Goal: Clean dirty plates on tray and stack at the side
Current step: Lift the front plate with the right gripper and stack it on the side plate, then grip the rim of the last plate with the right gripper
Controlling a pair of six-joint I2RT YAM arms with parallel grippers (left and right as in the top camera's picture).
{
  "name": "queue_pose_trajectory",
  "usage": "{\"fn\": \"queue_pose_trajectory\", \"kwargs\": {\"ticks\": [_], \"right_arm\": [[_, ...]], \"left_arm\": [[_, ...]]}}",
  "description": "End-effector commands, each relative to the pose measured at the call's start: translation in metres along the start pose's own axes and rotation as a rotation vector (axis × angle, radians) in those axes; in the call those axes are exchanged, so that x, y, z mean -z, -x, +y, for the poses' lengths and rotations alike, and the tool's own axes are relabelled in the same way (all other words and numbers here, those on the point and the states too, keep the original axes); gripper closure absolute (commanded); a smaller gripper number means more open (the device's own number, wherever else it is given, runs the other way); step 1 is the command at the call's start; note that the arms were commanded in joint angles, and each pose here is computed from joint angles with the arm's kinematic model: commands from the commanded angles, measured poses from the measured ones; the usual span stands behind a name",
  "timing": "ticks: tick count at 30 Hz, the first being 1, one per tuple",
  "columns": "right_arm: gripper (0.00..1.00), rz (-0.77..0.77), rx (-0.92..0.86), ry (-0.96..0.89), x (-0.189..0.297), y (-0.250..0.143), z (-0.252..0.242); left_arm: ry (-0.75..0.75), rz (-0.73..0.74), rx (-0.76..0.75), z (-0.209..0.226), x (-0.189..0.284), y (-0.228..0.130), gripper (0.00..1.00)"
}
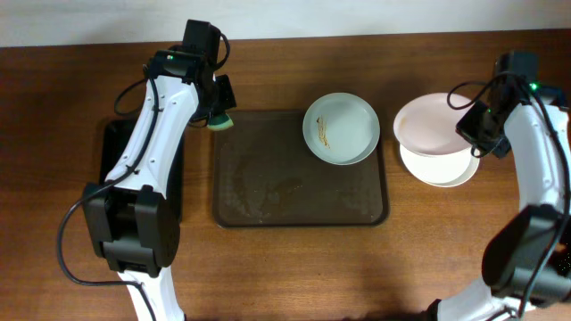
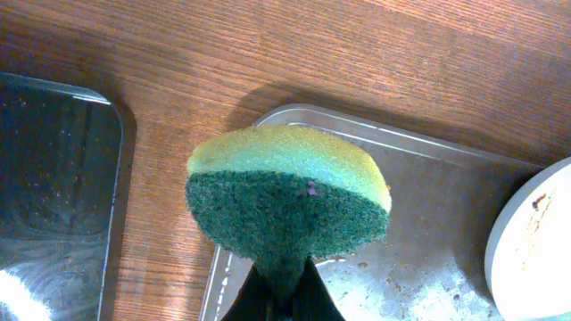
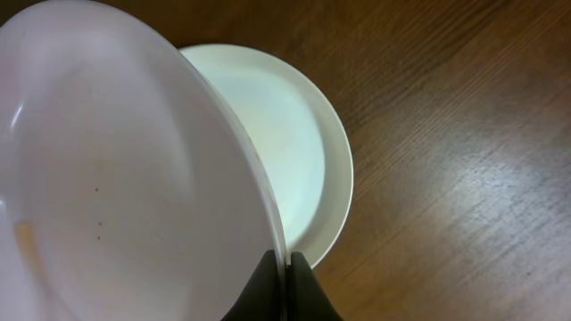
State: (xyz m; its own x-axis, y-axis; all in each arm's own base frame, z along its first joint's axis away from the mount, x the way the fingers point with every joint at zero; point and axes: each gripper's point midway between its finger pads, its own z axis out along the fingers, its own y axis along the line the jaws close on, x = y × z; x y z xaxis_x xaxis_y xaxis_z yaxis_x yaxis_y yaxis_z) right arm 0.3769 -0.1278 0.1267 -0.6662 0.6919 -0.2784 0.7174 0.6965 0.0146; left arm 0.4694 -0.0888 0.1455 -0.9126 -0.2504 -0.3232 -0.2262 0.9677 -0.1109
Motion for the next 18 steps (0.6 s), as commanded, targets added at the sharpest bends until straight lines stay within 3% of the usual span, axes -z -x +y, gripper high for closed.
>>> {"fn": "queue_pose_trajectory", "kwargs": {"ticks": [1,5,15,16,18], "right_arm": [[0.96,0.028,0.007,-0.045,-0.029,0.002,-0.005],[0.96,0.045,0.008,-0.135,-0.049,-0.001,-0.017],[0.96,0.089,0.018,-0.239,-0.046,-0.011,-0.042],[0.92,0.092,0.018,-0.24,-0.046,-0.012,-0.042],[0.53,0.101,0.021,-0.243,-0.046,-0.014,-0.043]], "left_arm": [[-0.01,-0.019,0.016,-0.001,0.008,0.004,0.99],[-0.005,-0.011,0.016,0.0,0.008,0.002,0.99],[-0.008,-0.016,0.017,-0.001,0.008,0.003,0.99],[-0.008,-0.016,0.017,-0.001,0.008,0.003,0.99],[-0.008,-0.016,0.017,-0.001,0.008,0.003,0.99]]}}
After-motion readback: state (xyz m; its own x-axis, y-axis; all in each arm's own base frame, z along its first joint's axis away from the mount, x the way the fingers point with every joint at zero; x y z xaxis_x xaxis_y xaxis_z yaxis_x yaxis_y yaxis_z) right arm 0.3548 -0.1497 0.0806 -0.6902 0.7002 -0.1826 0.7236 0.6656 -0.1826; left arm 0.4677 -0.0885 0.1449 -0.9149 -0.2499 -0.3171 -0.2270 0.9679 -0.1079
